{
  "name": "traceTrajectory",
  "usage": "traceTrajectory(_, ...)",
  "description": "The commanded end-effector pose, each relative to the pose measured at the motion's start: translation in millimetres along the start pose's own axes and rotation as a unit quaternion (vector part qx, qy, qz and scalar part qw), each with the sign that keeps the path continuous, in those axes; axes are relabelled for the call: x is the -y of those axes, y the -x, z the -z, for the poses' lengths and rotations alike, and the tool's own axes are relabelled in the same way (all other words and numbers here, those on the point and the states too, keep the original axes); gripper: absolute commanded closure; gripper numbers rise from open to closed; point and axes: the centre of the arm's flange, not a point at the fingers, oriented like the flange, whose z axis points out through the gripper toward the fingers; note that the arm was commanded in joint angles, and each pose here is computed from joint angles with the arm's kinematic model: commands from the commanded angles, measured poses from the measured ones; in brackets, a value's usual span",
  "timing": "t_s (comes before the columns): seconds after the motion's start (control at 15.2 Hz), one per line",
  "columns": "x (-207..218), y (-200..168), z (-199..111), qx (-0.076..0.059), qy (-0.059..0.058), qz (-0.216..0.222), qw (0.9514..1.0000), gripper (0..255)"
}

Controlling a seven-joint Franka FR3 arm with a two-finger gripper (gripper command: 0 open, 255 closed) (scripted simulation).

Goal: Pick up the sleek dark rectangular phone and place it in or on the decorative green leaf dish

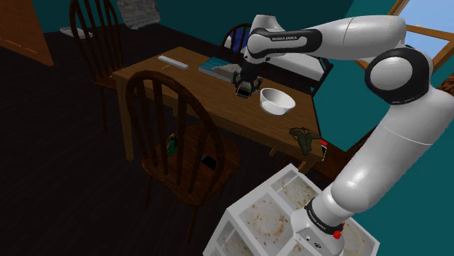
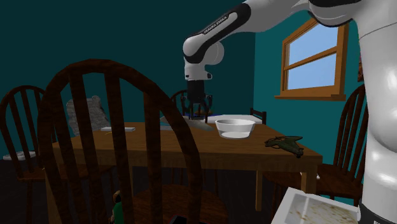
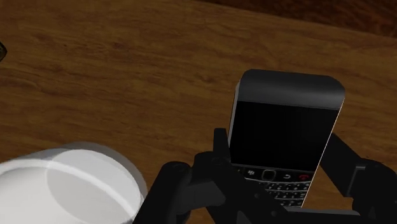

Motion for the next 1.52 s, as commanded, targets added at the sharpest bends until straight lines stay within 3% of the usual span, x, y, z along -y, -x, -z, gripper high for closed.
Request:
traceTrajectory(0.0,-24.7,8.0,-1.1,0.0,0.0,0.0,1.0,255)
traceTrajectory(1.45,-306.0,79.5,-11.9,0.0,0.0,0.0,1.0,255)
